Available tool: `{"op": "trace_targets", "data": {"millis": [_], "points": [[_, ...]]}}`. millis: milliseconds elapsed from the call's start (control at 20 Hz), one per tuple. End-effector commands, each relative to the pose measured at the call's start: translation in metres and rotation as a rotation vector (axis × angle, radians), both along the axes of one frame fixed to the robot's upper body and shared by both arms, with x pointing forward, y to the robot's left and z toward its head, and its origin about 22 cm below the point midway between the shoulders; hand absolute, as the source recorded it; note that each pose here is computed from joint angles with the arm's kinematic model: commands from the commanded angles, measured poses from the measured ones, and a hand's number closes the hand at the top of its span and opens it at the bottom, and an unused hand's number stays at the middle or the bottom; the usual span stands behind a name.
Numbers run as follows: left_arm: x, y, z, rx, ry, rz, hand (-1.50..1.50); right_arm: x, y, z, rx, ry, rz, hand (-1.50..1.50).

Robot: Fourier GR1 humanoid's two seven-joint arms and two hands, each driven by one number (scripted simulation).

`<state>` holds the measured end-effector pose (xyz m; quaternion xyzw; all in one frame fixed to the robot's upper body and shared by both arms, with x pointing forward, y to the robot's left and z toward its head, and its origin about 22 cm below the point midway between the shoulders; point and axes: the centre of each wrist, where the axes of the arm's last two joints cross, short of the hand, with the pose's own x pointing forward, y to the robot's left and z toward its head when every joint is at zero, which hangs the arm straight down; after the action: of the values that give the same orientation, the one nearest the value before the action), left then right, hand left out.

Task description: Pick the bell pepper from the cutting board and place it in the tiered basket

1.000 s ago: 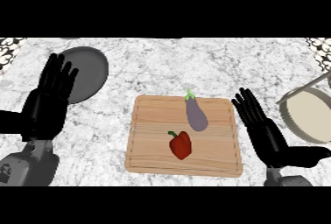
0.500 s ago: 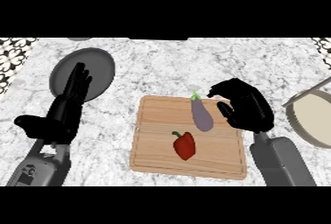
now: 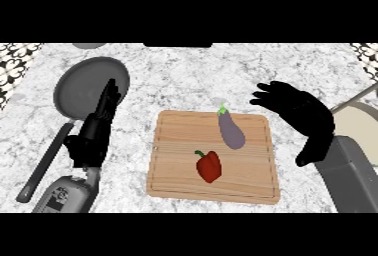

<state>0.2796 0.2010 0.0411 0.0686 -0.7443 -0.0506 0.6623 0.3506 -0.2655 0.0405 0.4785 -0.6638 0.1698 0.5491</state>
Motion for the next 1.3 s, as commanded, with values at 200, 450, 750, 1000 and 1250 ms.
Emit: {"op": "trace_targets", "data": {"millis": [200,450,750,1000,1250], "points": [[-0.006,0.007,-0.012,0.023,0.019,0.030,0.00,0.012,-0.037,0.141,-0.515,-0.476,0.103,-1.50],[-0.007,-0.002,-0.017,0.018,0.031,0.017,0.00,-0.014,0.007,0.212,-0.805,-0.803,0.105,-1.50],[-0.003,0.007,-0.005,0.015,0.018,0.036,0.00,-0.059,0.061,0.199,-1.019,-0.978,0.138,-1.50],[-0.014,0.001,-0.022,0.014,0.005,0.029,0.00,-0.075,0.102,0.173,-1.091,-0.980,0.140,-1.50],[0.005,0.001,-0.005,0.004,0.017,0.020,0.00,-0.079,0.115,0.175,-1.124,-0.983,0.157,-1.50]]}}
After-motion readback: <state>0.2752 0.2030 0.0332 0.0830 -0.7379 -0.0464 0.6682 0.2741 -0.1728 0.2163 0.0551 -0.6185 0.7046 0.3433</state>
